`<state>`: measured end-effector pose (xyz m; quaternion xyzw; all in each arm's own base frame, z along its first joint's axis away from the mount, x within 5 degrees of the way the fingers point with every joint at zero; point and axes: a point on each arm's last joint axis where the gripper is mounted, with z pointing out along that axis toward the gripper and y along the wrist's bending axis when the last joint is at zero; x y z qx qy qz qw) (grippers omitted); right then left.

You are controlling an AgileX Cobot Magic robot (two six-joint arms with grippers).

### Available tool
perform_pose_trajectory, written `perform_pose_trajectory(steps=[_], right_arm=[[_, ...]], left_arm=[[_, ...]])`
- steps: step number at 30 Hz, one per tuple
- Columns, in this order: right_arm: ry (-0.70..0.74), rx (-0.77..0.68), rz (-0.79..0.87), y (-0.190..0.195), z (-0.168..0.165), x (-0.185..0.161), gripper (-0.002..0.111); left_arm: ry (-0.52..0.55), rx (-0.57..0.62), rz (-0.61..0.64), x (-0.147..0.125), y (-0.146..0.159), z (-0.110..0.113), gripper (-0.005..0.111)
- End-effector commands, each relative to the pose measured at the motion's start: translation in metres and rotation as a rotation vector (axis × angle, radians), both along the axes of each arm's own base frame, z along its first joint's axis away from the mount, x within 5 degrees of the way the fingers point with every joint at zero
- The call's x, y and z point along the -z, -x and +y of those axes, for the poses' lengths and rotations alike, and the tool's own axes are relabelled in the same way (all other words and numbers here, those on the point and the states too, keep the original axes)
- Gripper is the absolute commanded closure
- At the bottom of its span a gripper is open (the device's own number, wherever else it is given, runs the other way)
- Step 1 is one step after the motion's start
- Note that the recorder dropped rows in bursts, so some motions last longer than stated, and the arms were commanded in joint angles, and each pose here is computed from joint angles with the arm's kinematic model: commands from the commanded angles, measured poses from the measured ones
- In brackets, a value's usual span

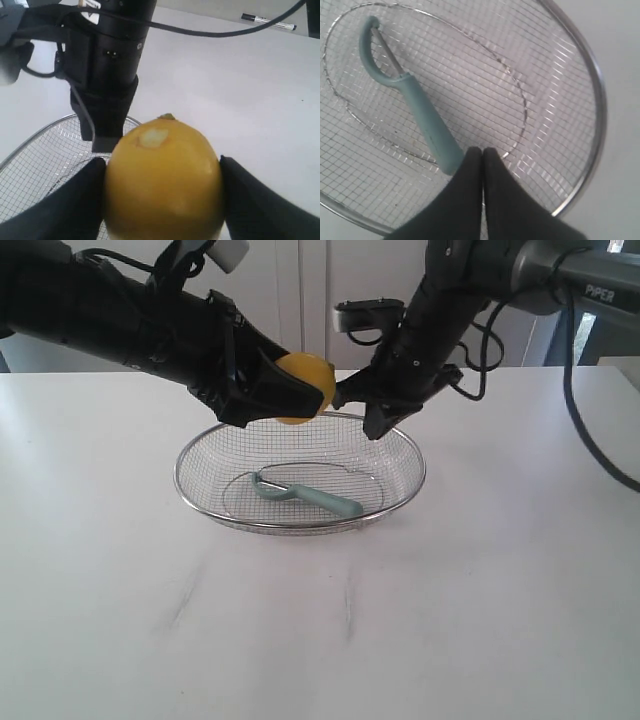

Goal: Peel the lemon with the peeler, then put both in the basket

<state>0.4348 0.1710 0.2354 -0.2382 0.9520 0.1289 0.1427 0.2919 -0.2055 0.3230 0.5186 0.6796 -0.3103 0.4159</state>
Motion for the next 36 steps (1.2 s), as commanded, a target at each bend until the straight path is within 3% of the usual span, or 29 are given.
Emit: perform_pose_trajectory(steps=[1, 9, 16, 21, 36], right_arm=[[-0.019, 0.139, 0.055, -0.001, -0.033, -0.016, 0.108], [-0.047, 0.440, 0.110, -0.010, -0.111, -0.026, 0.108], [-0.052, 0.562, 0.119, -0.012, -0.161, -0.025, 0.108], [0.034, 0.676, 0.107, -0.011, -0.196, -0.023, 0.108], [0.045, 0.679, 0.104, -0.011, -0.198, -0.023, 0.108]], left_arm=[[0.029, 0.003, 0.007, -0.006, 0.004, 0.001, 0.107], [0.029, 0.003, 0.007, -0.006, 0.004, 0.001, 0.107], [0.030, 0.002, 0.010, -0.006, 0.004, 0.001, 0.107], [0.030, 0.002, 0.010, -0.006, 0.004, 0.001, 0.107], [0.046, -0.033, 0.068, -0.006, 0.004, 0.001, 0.107]])
